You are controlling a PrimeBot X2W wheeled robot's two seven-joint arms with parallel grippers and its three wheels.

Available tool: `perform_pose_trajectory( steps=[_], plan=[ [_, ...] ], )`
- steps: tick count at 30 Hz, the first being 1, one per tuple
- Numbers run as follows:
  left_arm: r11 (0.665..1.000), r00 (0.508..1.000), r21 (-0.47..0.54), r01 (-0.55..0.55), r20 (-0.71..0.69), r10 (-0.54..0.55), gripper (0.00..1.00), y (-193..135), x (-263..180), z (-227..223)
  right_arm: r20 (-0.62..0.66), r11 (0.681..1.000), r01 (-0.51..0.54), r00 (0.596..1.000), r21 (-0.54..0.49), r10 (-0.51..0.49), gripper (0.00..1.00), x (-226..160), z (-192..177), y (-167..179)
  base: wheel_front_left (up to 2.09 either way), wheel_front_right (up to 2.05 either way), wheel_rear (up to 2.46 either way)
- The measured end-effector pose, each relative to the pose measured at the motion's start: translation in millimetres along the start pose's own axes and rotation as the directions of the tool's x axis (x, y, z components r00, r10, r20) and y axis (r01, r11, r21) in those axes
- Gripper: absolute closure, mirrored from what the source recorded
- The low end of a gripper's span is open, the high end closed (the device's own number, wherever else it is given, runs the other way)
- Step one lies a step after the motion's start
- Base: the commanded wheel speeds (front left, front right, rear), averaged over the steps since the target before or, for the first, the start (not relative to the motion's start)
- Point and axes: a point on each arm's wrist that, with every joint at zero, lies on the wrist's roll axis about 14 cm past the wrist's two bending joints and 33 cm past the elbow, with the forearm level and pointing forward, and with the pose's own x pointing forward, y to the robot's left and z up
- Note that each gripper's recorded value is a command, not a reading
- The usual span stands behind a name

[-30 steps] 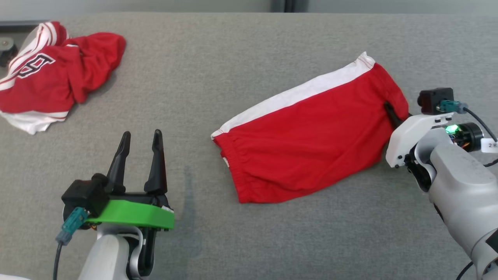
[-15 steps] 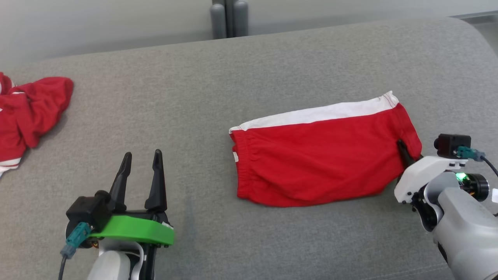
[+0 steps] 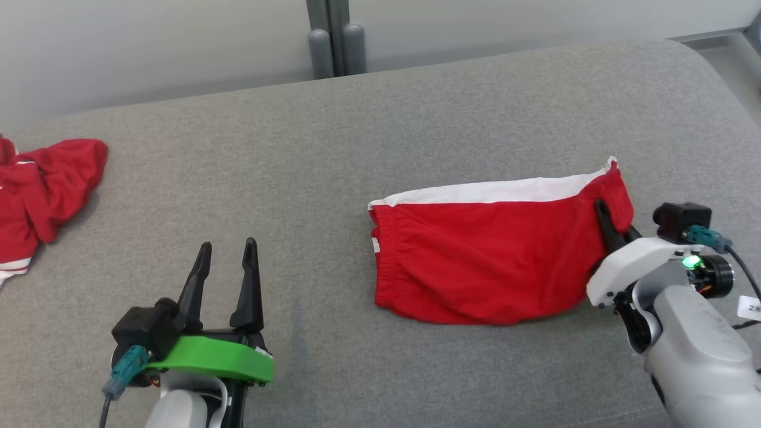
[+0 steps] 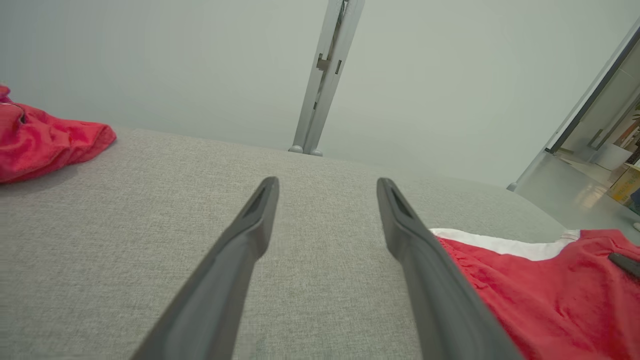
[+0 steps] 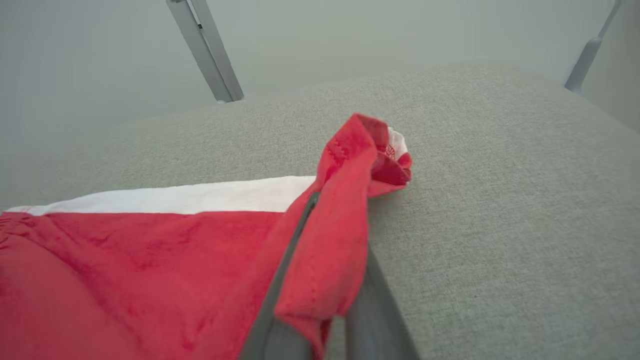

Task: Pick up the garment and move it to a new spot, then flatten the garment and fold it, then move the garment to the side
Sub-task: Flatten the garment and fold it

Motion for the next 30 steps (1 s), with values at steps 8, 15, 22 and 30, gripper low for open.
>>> perform_pose_trajectory(
  steps=[8,15,22,30],
  plan=[
    [0.999,0.998,-0.012,-0.051,0.021,0.051,0.0,11,-14,7,0.078,0.961,-0.269,0.959,-0.072,0.274,1.0,17,27,114,0.0,0.0,0.0],
    [0.996,0.996,-0.016,-0.085,0.04,0.085,0.0,19,-21,13,0.037,0.888,-0.446,0.891,-0.109,0.452,1.0,6,20,184,0.0,0.0,0.0],
    [0.994,0.993,-0.018,-0.11,0.046,0.111,0.0,27,-23,15,-0.136,0.824,-0.543,0.839,-0.16,0.526,1.0,-13,-29,207,0.0,0.0,0.0],
    [0.993,0.993,-0.021,-0.112,0.043,0.113,0.0,29,-21,13,-0.222,0.79,-0.582,0.81,-0.192,0.543,1.0,-28,-53,206,0.0,0.0,0.0]
  ],
)
